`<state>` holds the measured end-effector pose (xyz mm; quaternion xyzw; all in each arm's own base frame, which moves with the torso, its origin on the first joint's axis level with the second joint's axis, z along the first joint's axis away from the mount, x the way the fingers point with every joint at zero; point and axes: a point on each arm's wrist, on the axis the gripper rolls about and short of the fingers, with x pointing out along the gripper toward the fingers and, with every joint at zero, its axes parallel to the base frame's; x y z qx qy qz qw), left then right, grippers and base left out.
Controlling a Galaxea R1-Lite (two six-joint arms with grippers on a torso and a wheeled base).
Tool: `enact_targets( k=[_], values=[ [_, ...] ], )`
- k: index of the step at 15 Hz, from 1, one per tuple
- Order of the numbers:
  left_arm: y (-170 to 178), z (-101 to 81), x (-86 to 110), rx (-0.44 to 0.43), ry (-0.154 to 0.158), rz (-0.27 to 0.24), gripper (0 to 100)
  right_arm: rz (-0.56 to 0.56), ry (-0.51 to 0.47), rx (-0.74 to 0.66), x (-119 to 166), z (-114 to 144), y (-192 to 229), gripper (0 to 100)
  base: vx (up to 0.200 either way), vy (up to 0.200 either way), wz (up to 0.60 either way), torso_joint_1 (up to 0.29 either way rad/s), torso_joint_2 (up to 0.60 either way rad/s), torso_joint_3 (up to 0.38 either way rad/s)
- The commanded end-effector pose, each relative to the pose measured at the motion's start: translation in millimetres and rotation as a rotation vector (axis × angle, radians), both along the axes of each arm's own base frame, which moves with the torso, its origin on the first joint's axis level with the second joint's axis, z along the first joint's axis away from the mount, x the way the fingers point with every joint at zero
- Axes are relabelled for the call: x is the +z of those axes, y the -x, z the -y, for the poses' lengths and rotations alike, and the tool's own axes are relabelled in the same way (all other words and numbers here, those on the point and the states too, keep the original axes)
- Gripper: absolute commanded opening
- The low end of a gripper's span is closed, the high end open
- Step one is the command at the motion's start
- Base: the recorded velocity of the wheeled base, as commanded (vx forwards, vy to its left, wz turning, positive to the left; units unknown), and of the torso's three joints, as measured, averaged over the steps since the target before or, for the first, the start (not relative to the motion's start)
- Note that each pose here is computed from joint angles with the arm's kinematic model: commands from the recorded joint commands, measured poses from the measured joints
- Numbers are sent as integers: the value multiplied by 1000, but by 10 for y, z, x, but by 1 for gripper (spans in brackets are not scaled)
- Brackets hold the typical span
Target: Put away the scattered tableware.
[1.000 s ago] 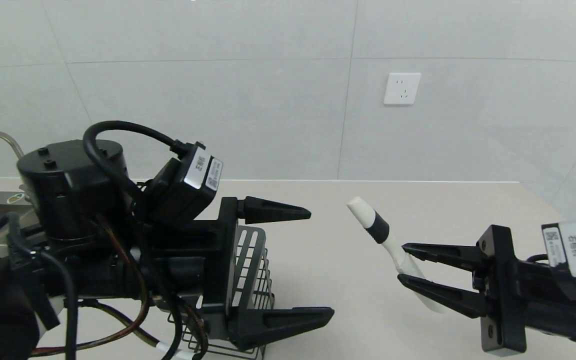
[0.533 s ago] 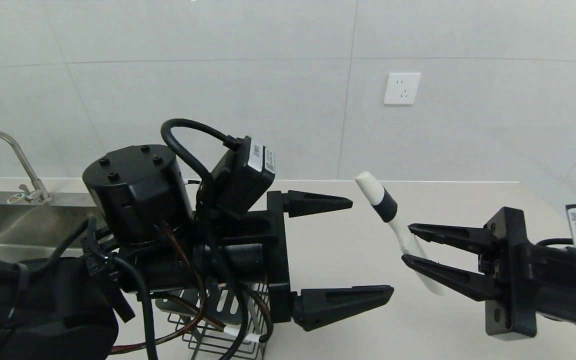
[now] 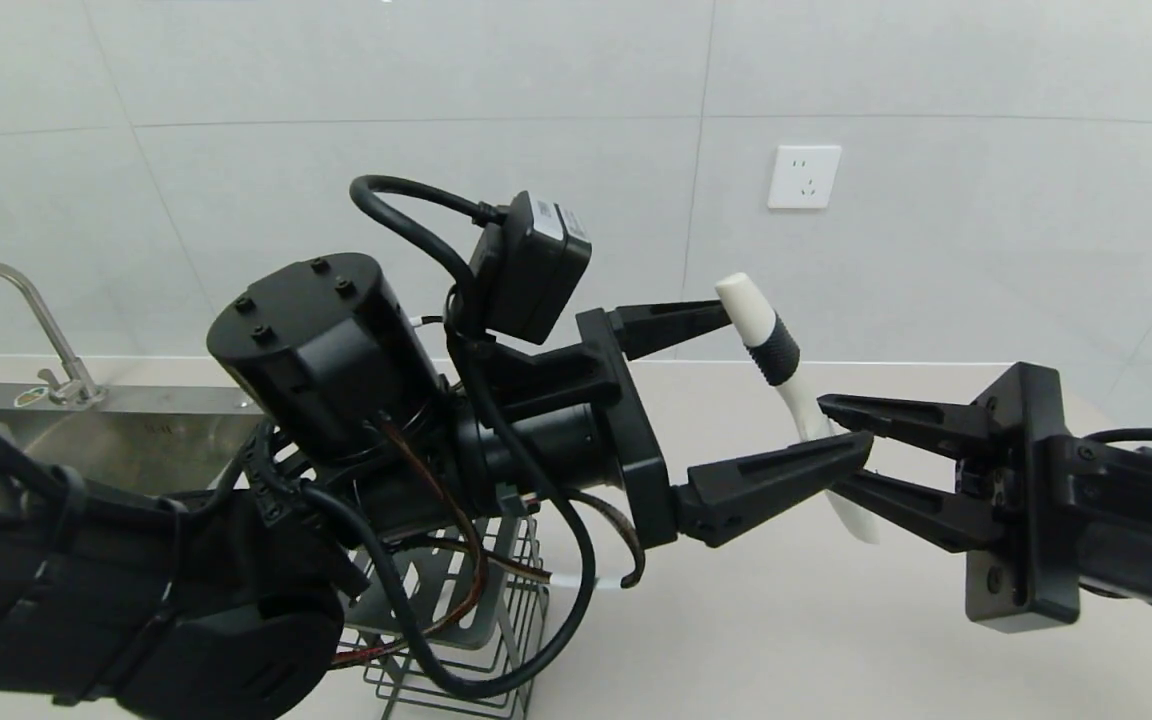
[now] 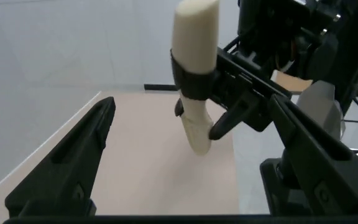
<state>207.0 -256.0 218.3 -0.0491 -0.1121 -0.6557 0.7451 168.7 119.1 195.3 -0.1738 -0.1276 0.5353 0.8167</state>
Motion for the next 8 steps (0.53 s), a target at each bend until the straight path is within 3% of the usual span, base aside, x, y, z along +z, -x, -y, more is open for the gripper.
enact_targets(
  k=[1,4,8],
  values=[
    [-67,90,22,-3,26,13,100,14,-8,1,40,-12,-18,0,0,0,0,0,0,0],
    [-125,156,70,-4,72,50,100,24,-14,1,73,-21,-31,0,0,0,0,0,0,0],
    [-97,172,119,-24,114,42,100,49,-31,-1,136,-27,-48,0,0,0,0,0,0,0]
  ],
)
